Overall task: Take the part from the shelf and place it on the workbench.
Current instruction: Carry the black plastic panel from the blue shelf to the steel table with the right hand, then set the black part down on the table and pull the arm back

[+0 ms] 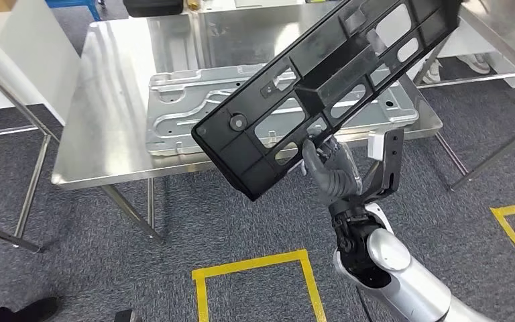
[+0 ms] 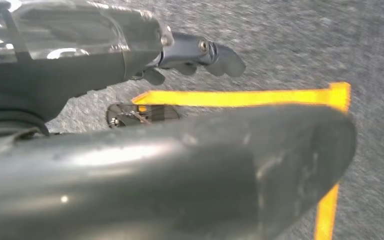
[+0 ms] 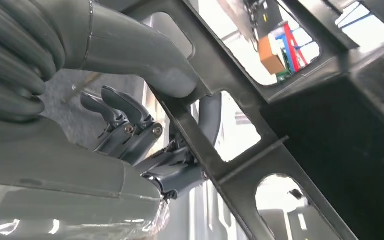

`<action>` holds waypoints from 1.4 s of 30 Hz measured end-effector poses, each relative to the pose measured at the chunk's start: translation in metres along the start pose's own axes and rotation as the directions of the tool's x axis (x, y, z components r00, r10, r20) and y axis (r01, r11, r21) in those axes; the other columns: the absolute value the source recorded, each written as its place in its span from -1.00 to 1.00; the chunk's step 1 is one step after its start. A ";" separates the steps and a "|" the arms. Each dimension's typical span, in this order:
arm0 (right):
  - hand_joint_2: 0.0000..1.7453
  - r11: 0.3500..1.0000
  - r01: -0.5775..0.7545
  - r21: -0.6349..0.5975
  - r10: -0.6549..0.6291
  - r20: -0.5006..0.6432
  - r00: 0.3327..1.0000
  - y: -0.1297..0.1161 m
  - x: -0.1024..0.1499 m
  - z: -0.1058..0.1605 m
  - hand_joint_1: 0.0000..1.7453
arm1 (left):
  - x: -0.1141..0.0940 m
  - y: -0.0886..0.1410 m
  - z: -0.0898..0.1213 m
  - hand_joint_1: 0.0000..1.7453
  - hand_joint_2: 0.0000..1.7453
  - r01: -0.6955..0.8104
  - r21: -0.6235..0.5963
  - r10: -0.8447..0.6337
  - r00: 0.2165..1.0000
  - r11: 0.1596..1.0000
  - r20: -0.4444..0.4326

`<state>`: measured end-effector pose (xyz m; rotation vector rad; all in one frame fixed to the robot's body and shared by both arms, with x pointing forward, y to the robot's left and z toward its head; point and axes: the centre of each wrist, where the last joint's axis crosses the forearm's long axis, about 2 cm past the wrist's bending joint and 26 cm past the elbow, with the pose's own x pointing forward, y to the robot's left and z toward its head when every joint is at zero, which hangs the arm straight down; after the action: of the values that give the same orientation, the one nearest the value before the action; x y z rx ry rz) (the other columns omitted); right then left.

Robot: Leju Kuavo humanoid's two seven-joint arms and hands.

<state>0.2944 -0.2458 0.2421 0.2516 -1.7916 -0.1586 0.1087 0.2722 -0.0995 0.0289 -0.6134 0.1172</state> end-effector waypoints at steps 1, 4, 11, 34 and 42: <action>1.00 1.000 -0.011 -0.009 0.011 0.000 1.000 -0.002 0.001 0.001 1.00 | 0.000 0.000 0.000 -1.00 -1.00 -0.003 0.000 0.003 1.000 1.000 -0.002; 1.00 0.999 -0.048 -0.024 0.048 0.000 0.999 -0.008 0.003 0.007 1.00 | -0.007 -0.001 0.003 -1.00 -1.00 -0.010 -0.009 0.010 1.000 1.000 -0.023; 1.00 0.994 -0.085 -0.065 0.085 -0.003 0.996 -0.021 0.004 0.025 1.00 | -0.023 -0.012 0.011 -1.00 -1.00 0.024 -0.058 -0.029 0.996 0.998 -0.082; 1.00 0.980 -0.149 -0.136 0.165 0.115 0.980 -0.034 0.040 0.017 1.00 | -0.028 -0.028 0.015 -1.00 -1.00 -0.023 -0.085 0.016 0.996 0.996 -0.091; 1.00 0.968 -0.207 -0.144 0.223 0.104 0.969 -0.033 0.041 0.024 1.00 | -0.036 -0.031 0.019 -1.00 -1.00 -0.020 -0.092 0.009 0.993 0.996 -0.117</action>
<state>0.2652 -0.2886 0.2674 -0.0489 -1.9045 -0.1386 0.0724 0.2366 -0.1044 -0.0721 -0.5018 0.1037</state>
